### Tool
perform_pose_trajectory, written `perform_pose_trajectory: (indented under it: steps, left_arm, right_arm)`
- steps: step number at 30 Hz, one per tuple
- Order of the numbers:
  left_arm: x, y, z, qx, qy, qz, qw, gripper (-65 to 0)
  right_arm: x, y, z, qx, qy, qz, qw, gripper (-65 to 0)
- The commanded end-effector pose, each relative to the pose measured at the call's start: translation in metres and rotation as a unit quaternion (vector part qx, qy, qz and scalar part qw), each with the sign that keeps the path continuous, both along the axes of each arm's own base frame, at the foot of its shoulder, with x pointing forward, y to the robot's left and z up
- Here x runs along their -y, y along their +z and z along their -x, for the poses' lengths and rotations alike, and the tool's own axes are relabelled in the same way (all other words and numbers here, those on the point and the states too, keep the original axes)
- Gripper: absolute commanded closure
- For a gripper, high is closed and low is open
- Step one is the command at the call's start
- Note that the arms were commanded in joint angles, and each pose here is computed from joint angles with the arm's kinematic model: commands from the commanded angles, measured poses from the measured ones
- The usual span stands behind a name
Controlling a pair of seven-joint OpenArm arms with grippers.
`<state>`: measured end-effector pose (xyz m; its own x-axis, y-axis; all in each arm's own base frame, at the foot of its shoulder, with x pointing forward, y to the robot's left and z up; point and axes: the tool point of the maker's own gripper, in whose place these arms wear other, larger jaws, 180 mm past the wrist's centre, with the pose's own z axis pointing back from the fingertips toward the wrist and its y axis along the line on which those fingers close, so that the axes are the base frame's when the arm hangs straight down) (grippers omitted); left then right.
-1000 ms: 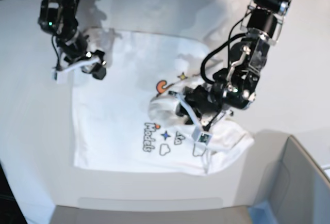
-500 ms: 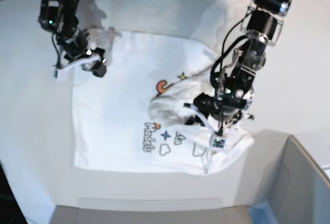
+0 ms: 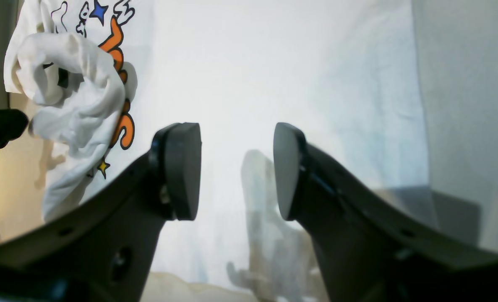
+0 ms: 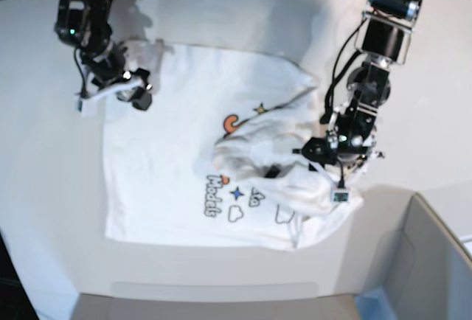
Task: Layout the t-shirt on the table in an organized manner, then fold the t-shirt properly
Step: 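Grasp the bunched hem fabric with the left gripper and pull it outward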
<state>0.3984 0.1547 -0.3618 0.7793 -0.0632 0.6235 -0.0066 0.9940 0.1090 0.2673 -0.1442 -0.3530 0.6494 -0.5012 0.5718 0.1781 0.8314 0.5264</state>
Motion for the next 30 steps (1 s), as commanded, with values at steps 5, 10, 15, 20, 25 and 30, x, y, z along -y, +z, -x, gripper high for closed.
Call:
perform_pose_trajectory:
  steps: [5, 10, 15, 20, 25, 30]
  left_arm:
    - [-0.001, 0.018, -0.014, 0.03, -0.006, -0.005, 1.0, -28.7]
    - [0.01, 0.012, -0.009, 0.02, -0.066, -0.014, 0.998, -27.0]
    - [0.011, 0.009, -0.007, 0.018, -0.067, -0.012, 0.998, -27.0]
    - [0.005, -0.007, -0.003, -0.007, -0.063, -0.018, 0.998, -27.0]
    - [0.003, -0.014, -0.002, -0.011, -0.06, -0.018, 0.998, -26.9]
    - [0.003, -0.014, -0.003, -0.01, -0.058, -0.016, 0.998, -18.1]
  right_arm:
    - [0.001, 0.013, -0.008, 0.026, 0.002, 0.002, 0.9997, -28.0]
    - [0.001, 0.013, -0.008, 0.025, 0.002, 0.002, 0.9997, -28.0]
    - [0.001, 0.012, -0.007, 0.024, 0.002, 0.002, 0.9997, -28.0]
    - [0.001, 0.012, -0.007, 0.024, 0.002, 0.002, 0.9997, -28.0]
    - [0.001, 0.013, -0.008, 0.025, 0.002, 0.002, 0.9997, -28.0]
    - [0.001, 0.013, -0.008, 0.025, 0.002, 0.002, 0.9997, -28.0]
